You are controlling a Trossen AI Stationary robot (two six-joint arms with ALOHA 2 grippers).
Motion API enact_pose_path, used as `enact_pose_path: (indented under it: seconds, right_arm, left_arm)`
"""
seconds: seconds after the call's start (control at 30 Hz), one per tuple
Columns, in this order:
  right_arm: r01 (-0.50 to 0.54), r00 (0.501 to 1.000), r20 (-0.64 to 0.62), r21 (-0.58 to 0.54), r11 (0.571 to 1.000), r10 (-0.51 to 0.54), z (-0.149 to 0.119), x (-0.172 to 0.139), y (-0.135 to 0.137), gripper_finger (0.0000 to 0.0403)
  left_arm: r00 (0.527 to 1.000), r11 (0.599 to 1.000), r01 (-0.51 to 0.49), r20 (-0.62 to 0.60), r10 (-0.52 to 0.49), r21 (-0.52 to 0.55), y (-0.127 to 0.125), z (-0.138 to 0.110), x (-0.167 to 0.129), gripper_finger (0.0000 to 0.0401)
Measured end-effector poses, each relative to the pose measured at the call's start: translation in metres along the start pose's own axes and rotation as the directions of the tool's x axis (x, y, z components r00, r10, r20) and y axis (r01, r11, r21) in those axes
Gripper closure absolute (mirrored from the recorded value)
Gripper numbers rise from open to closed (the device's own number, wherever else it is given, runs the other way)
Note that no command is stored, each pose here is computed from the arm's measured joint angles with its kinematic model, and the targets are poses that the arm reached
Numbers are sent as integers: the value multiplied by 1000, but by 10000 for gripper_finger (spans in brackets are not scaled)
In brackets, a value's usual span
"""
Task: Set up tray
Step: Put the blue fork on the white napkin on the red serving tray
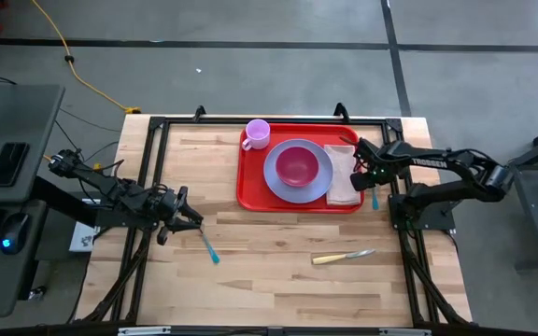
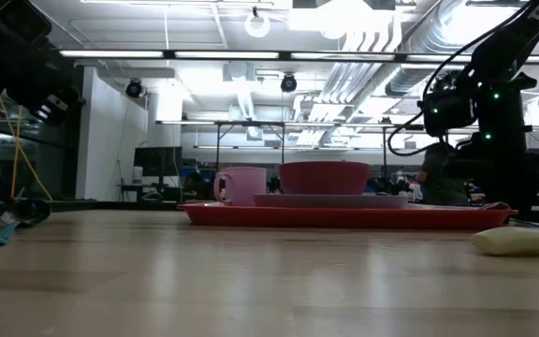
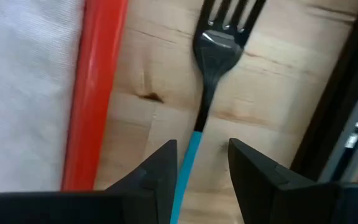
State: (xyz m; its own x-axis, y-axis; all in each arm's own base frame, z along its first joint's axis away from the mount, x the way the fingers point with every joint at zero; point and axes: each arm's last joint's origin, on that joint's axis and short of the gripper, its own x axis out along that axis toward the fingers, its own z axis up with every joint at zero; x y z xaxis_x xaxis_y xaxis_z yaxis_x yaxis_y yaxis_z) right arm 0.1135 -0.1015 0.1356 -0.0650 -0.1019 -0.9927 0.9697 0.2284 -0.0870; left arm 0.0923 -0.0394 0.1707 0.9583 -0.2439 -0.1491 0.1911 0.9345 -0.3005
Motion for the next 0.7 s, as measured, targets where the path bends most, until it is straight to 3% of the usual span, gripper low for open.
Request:
enact_pose_path:
  seconds: [0.7]
  right_arm:
    - [-38,997,69,107,994,31,5,2,3,279]
  left_arm:
    - [1000,1000,-23,-12,23,5,1,-2,0,235]
